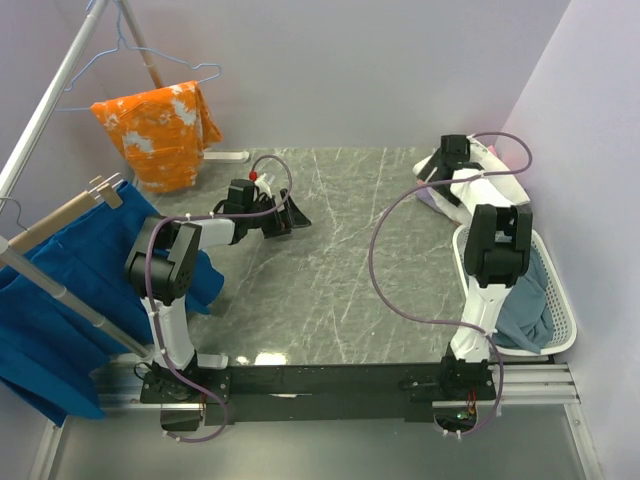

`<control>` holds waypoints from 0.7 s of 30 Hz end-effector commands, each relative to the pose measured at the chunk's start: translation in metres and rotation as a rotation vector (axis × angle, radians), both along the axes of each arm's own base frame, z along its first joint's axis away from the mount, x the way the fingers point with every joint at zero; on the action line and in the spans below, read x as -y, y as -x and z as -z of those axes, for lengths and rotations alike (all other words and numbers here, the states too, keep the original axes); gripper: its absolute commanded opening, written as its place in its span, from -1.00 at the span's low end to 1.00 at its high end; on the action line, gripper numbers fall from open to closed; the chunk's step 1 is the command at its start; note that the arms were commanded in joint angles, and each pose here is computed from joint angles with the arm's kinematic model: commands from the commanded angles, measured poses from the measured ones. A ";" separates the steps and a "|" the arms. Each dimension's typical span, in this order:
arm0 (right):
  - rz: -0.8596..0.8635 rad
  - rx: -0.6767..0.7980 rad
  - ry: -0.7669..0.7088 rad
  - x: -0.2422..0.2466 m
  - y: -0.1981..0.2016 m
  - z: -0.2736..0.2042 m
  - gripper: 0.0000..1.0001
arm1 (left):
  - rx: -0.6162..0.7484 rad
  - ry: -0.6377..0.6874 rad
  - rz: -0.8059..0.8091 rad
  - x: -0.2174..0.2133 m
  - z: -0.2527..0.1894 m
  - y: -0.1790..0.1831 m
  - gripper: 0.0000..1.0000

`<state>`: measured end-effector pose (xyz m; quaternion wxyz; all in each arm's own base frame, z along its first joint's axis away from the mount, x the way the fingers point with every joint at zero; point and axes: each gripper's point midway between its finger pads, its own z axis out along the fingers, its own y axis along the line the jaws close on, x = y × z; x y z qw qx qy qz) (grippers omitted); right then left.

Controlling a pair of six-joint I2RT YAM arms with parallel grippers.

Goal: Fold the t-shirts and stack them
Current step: Put the neatly folded tshirt into the corner of the board with the right arm

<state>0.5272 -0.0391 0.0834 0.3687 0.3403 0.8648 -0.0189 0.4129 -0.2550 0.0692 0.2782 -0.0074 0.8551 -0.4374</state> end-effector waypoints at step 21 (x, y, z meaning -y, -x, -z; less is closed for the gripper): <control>-0.447 0.507 0.120 -0.103 0.094 -0.178 0.99 | 0.319 -0.374 -0.508 -0.104 -0.126 -0.010 0.99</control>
